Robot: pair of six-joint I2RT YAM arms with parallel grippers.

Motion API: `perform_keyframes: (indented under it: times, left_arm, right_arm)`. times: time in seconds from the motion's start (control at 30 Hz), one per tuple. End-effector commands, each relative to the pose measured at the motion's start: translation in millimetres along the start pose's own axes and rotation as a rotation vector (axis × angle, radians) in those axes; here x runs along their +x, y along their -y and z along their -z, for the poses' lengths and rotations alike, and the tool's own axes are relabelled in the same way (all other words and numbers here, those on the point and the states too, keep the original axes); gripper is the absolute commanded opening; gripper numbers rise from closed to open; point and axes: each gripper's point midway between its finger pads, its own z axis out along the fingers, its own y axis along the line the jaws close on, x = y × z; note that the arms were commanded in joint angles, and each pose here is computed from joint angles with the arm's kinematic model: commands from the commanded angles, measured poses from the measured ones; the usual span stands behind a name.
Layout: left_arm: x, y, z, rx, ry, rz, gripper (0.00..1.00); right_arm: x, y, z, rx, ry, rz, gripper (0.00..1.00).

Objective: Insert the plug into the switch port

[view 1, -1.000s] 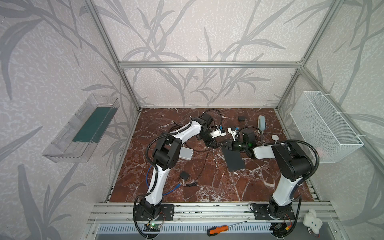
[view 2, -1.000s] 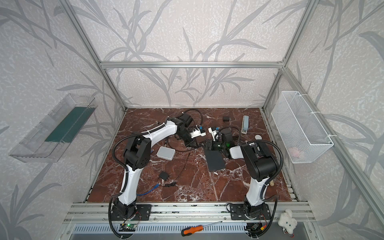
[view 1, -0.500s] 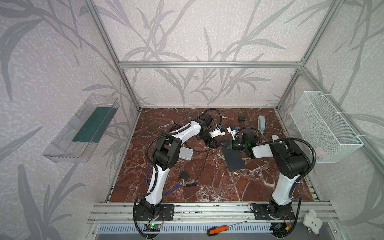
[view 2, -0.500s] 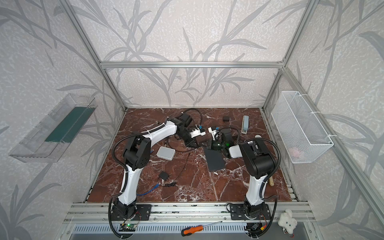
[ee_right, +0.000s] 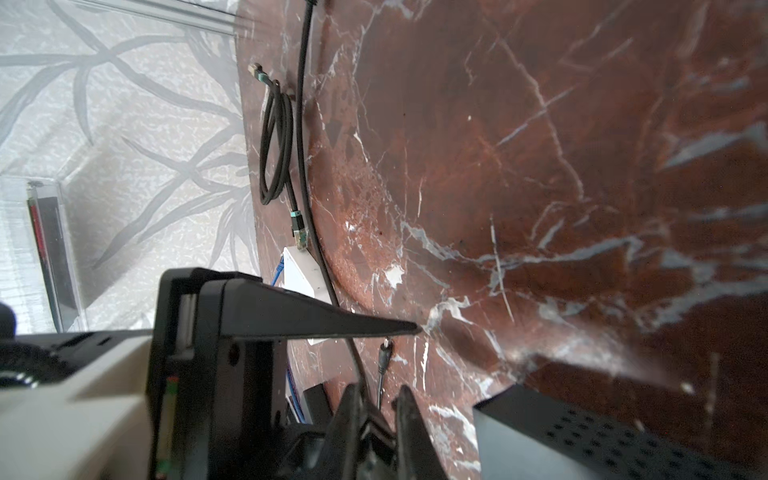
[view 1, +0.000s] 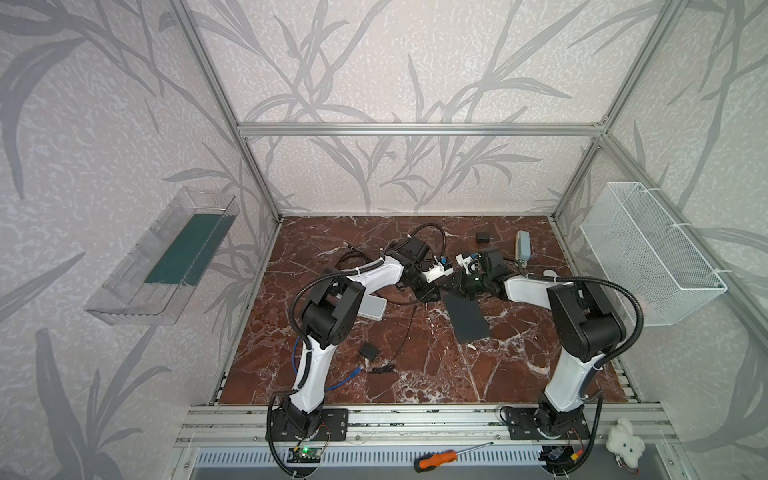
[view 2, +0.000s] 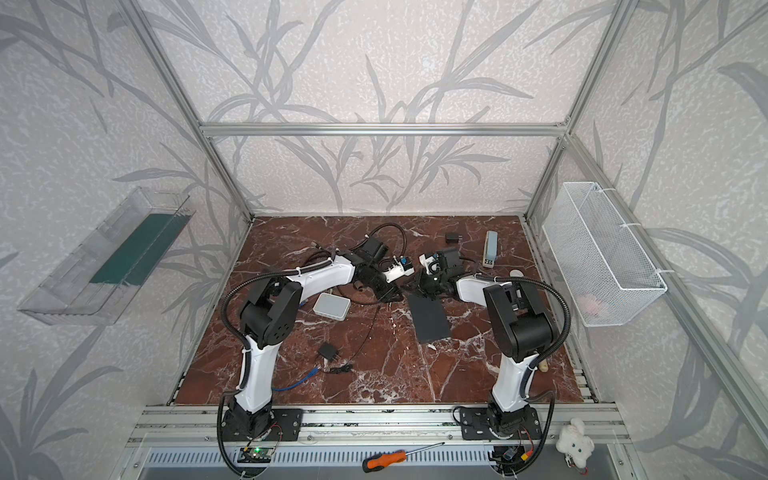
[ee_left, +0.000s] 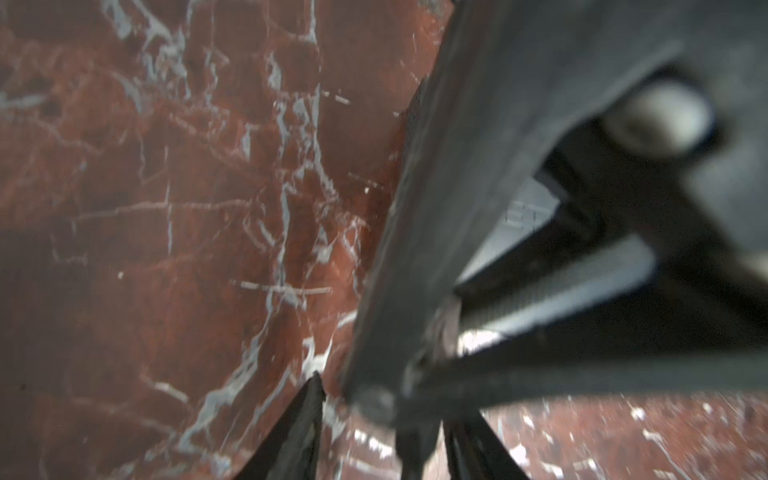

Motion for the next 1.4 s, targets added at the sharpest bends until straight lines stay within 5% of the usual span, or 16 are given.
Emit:
perform_keyframes:
  times: [0.0, 0.47, 1.07, 1.37]
  left_arm:
    - [-31.5, -5.9, 11.6, -0.093, 0.132, -0.054, 0.46]
    - [-31.5, -9.6, 28.7, -0.216, 0.174, -0.076, 0.44]
    - [-31.4, 7.1, 15.9, -0.207, 0.15, -0.108, 0.17]
    - [-6.4, 17.4, 9.6, -0.137, 0.046, -0.096, 0.09]
  right_arm:
    - [7.0, 0.8, 3.9, 0.047, -0.058, -0.077, 0.01]
    - [7.8, 18.6, 5.8, 0.128, -0.098, -0.187, 0.0]
    - [14.7, 26.8, 5.6, 0.141, -0.118, -0.244, 0.01]
    - [6.3, 30.9, 32.3, 0.136, -0.075, -0.23, 0.27]
